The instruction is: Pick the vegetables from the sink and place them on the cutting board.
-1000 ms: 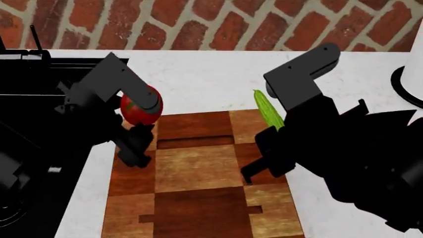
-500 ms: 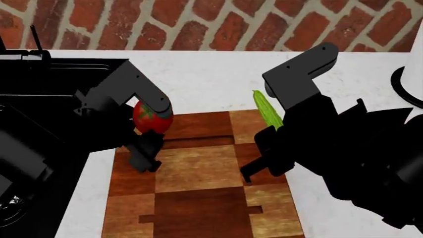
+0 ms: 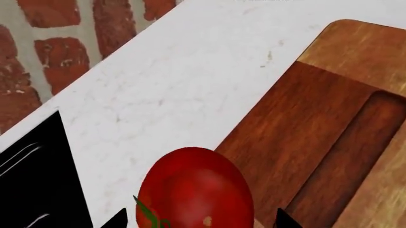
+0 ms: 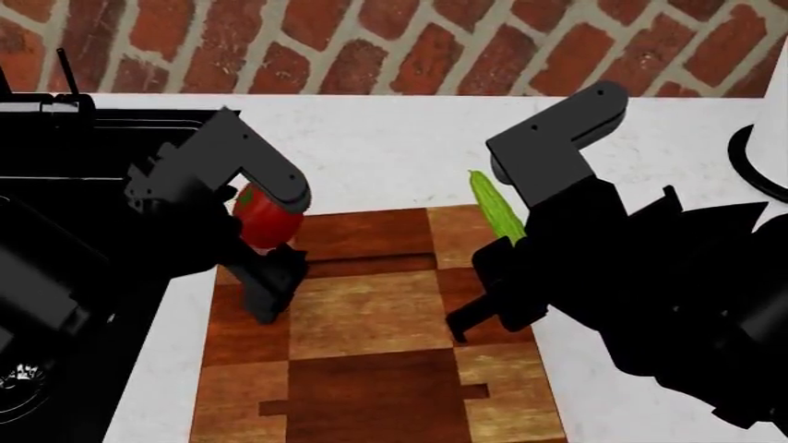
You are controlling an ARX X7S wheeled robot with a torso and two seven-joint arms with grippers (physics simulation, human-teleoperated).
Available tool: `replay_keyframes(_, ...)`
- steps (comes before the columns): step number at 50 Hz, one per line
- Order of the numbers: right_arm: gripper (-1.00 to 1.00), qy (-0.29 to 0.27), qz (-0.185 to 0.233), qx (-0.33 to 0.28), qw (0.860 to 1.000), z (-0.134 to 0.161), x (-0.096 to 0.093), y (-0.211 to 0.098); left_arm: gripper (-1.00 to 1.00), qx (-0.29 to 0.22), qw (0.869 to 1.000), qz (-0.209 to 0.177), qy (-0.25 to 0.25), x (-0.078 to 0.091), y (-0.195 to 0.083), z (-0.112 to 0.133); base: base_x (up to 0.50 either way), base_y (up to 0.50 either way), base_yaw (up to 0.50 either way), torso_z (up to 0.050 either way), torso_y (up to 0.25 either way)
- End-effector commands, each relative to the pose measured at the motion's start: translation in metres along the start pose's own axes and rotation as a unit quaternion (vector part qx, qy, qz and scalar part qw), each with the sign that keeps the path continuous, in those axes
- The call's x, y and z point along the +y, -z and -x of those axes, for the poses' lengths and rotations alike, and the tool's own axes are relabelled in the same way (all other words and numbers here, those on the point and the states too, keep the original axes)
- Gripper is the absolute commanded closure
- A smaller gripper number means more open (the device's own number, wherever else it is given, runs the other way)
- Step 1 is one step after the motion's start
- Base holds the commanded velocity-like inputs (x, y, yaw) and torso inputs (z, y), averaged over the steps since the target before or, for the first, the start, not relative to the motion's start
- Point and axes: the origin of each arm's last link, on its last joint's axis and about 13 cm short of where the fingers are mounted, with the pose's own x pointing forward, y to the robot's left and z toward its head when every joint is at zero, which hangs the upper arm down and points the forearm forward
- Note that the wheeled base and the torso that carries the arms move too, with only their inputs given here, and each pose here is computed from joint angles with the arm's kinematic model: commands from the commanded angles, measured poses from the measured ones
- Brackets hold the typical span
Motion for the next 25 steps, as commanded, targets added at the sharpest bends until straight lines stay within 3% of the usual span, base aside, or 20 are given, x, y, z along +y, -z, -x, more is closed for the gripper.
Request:
replay_keyframes(1, 1.00, 0.000, 0.007, -0.005, 1.000, 0.002, 0.000, -0.002, -1.00, 0.009, 1.000, -0.017, 0.000, -0.011, 0.008, -0.004, 0.00, 0.00, 0.00, 0.000, 0.000)
replay_keyframes(7, 1.00, 0.001, 0.008, -0.004, 1.000, 0.003, 0.000, -0.002, -1.00, 0.005, 1.000, -0.019, -0.003, -0.011, 0.007, -0.002, 0.00, 0.00, 0.00, 0.000, 0.000)
replay_keyframes(25, 1.00, -0.002, 0.013, -0.006, 1.000, 0.007, 0.002, -0.005, -1.00, -0.072, 0.997, -0.008, -0.026, -0.001, -0.017, 0.039, 0.00, 0.00, 0.00, 0.000, 0.000)
